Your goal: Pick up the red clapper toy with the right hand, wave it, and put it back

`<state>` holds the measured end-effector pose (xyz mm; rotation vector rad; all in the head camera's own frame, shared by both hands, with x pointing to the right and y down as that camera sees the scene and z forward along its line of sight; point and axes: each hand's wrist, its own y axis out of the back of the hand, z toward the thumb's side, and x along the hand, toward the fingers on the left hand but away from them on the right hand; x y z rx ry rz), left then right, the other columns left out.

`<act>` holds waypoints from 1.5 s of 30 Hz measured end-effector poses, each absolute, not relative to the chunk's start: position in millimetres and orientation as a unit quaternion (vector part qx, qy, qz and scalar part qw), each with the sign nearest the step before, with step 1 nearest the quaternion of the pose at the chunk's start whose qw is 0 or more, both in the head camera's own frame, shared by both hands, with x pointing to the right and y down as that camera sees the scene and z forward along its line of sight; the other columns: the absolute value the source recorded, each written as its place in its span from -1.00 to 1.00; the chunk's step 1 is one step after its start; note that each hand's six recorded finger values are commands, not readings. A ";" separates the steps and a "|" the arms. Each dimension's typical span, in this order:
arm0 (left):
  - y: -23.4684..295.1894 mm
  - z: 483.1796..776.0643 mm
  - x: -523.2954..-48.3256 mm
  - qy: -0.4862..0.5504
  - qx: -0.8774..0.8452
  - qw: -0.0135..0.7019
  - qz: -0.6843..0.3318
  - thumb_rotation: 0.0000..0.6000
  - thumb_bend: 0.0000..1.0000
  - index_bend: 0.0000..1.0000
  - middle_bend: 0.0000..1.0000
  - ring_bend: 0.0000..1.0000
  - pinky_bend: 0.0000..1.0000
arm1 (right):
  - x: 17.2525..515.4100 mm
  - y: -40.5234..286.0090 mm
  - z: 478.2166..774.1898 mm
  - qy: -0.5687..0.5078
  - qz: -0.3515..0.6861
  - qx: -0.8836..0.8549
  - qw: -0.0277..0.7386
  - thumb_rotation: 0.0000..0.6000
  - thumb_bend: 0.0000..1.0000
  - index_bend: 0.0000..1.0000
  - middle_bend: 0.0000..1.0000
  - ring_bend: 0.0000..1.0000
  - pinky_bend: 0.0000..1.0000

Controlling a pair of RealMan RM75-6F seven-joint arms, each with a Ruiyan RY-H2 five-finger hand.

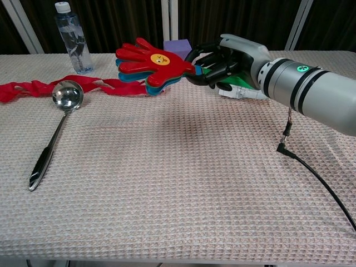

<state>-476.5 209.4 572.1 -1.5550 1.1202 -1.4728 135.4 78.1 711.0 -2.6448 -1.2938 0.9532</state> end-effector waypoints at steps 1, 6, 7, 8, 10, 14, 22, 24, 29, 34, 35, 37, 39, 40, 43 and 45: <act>209.8 572.0 -477.0 0.434 -0.601 0.354 -0.570 1.00 -0.82 -0.85 -0.86 -1.00 -0.91 | 132.6 80.3 713.4 -0.418 0.310 -0.854 0.023 1.00 -0.24 0.78 0.16 0.41 0.74; 211.6 571.5 -480.0 0.436 -0.599 0.351 -0.572 1.00 -0.82 -0.85 -0.86 -1.00 -0.91 | 118.8 91.4 724.6 -0.405 0.326 -0.854 0.030 1.00 -0.32 0.75 0.13 0.37 0.74; 212.0 571.1 -480.8 0.437 -0.599 0.351 -0.572 1.00 -0.82 -0.85 -0.86 -1.00 -0.91 | 116.8 93.1 726.2 -0.402 0.329 -0.854 0.033 1.00 -0.35 0.72 0.10 0.33 0.74; 212.3 570.7 -481.5 0.437 -0.598 0.351 -0.572 1.00 -0.82 -0.85 -0.86 -1.00 -0.91 | 114.7 94.8 727.6 -0.400 0.331 -0.854 0.035 1.00 -0.38 0.68 0.07 0.28 0.72; 213.0 569.9 -483.0 0.439 -0.597 0.350 -0.573 1.00 -0.82 -0.85 -0.86 -1.00 -0.91 | 109.8 99.2 730.5 -0.392 0.337 -0.855 0.040 1.00 -0.57 0.29 -0.25 -0.24 0.28; 214.0 568.5 -484.8 0.441 -0.596 0.350 -0.572 1.00 -0.82 -0.85 -0.86 -1.00 -0.91 | 105.4 105.6 734.2 -0.365 0.348 -0.863 0.041 1.00 -0.90 -0.87 -0.97 -1.00 -0.95; 214.7 565.9 -485.2 0.444 -0.595 0.352 -0.570 1.00 -0.82 -0.85 -0.86 -1.00 -0.91 | 124.7 95.3 718.7 -0.394 0.354 -0.844 0.084 1.00 -0.92 -1.00 -1.00 -1.00 -1.00; 214.9 565.1 -485.3 0.444 -0.594 0.353 -0.571 1.00 -0.82 -0.85 -0.86 -1.00 -0.91 | 139.2 91.9 708.1 -0.409 0.354 -0.836 0.095 1.00 -0.89 -1.00 -1.00 -1.00 -1.00; 215.4 564.3 -484.6 0.443 -0.592 0.354 -0.572 1.00 -0.82 -0.85 -0.86 -1.00 -0.91 | 199.1 87.1 676.6 -0.442 0.369 -0.804 0.147 1.00 -0.83 -1.00 -1.00 -1.00 -1.00; 214.0 563.4 -480.5 0.440 -0.593 0.360 -0.570 1.00 -0.82 -0.85 -0.86 -1.00 -0.91 | 302.0 104.4 639.9 -0.465 0.446 -0.725 0.242 1.00 -0.81 -1.00 -1.00 -1.00 -1.00; 213.7 562.9 -479.5 0.440 -0.593 0.362 -0.570 1.00 -0.82 -0.85 -0.86 -1.00 -0.91 | 320.2 111.4 633.9 -0.469 0.462 -0.709 0.255 1.00 -0.81 -1.00 -1.00 -1.00 -1.00; 213.4 562.1 -477.3 0.440 -0.593 0.363 -0.568 1.00 -0.82 -0.85 -0.86 -1.00 -0.91 | 357.7 131.8 621.8 -0.477 0.496 -0.672 0.274 1.00 -0.81 -1.00 -1.00 -1.00 -1.00; 212.9 561.7 -475.7 0.440 -0.593 0.364 -0.568 1.00 -0.82 -0.85 -0.86 -1.00 -0.91 | 389.2 154.5 611.3 -0.486 0.524 -0.639 0.285 1.00 -0.81 -1.00 -1.00 -1.00 -1.00; 212.4 561.6 -474.5 0.439 -0.594 0.365 -0.567 1.00 -0.82 -0.85 -0.86 -1.00 -0.91 | 401.5 163.8 606.8 -0.489 0.535 -0.625 0.290 1.00 -0.81 -1.00 -1.00 -1.00 -1.00; 211.7 562.5 -473.8 0.437 -0.595 0.365 -0.568 1.00 -0.82 -0.85 -0.86 -1.00 -0.91 | 432.4 183.7 593.4 -0.495 0.554 -0.590 0.317 1.00 -0.81 -1.00 -1.00 -1.00 -1.00; 212.2 563.6 -474.6 0.437 -0.594 0.363 -0.569 1.00 -0.82 -0.85 -0.86 -1.00 -0.91 | 447.9 193.3 585.8 -0.496 0.557 -0.575 0.337 1.00 -0.81 -1.00 -1.00 -1.00 -1.00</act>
